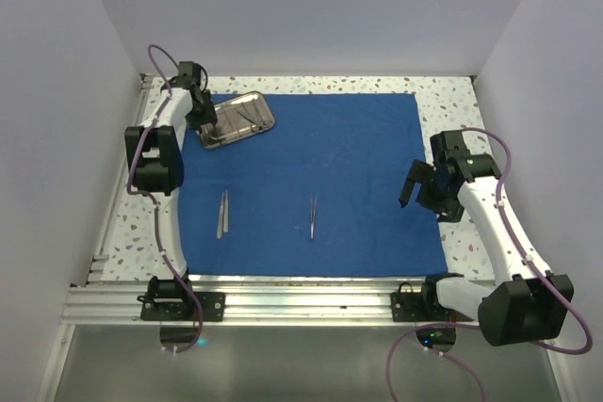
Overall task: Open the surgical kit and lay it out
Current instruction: Pick up the medical item from the container.
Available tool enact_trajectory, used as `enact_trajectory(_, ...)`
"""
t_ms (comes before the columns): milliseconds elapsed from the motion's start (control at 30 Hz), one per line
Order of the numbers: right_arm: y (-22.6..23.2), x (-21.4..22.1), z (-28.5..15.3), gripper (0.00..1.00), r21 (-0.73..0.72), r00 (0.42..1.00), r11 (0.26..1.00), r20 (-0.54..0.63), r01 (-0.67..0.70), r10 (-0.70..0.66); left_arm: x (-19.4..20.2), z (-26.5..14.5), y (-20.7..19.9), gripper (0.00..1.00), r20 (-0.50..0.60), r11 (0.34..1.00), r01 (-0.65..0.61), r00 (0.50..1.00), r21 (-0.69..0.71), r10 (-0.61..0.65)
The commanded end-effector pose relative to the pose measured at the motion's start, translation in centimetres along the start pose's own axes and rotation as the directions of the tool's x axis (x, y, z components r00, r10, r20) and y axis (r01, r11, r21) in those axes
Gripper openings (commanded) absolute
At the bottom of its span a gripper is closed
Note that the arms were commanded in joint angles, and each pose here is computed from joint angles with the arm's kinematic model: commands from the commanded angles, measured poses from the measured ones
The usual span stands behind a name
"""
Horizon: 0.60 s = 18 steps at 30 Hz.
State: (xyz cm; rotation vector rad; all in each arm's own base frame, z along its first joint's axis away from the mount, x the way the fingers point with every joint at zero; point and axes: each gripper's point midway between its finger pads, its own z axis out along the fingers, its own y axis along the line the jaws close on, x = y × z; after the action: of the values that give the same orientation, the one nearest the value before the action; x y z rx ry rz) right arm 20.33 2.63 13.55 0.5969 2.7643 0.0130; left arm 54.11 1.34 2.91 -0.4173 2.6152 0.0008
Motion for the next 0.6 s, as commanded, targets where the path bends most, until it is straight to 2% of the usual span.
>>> enact_trajectory(0, 0.2, -1.2, -0.6, 0.98, -0.009, 0.999, 1.0, 0.041, 0.001, 0.0, 0.4, 0.9, 1.4, 0.49, -0.009, 1.0, 0.01, 1.0, -0.013, -0.01)
enact_trajectory(167, 0.2, -1.2, -0.7, 0.98, -0.012, 0.999, 1.0, 0.046, -0.009, 0.009, 0.9, 1.2, 1.8, 0.49, -0.039, 1.0, 0.01, 0.999, -0.02, -0.011)
enact_trajectory(333, 0.2, -1.2, -0.7, 0.98, -0.014, 0.999, 1.0, 0.049, -0.017, 0.017, 3.6, 1.6, 1.9, 0.49, -0.134, 0.999, 0.037, 0.99, -0.021, -0.039)
enact_trajectory(433, 0.1, -1.0, -0.7, 0.99, -0.014, 0.999, 1.0, 0.049, -0.017, 0.017, 5.7, 1.6, 0.8, 0.46, -0.186, 0.997, 0.063, 0.981, 0.036, -0.055)
enact_trajectory(567, 0.1, -0.9, -0.5, 0.98, -0.018, 0.999, 1.0, 0.045, -0.021, 0.022, 7.0, 0.9, 0.0, 0.41, -0.188, 0.994, 0.072, 0.981, 0.077, -0.057)
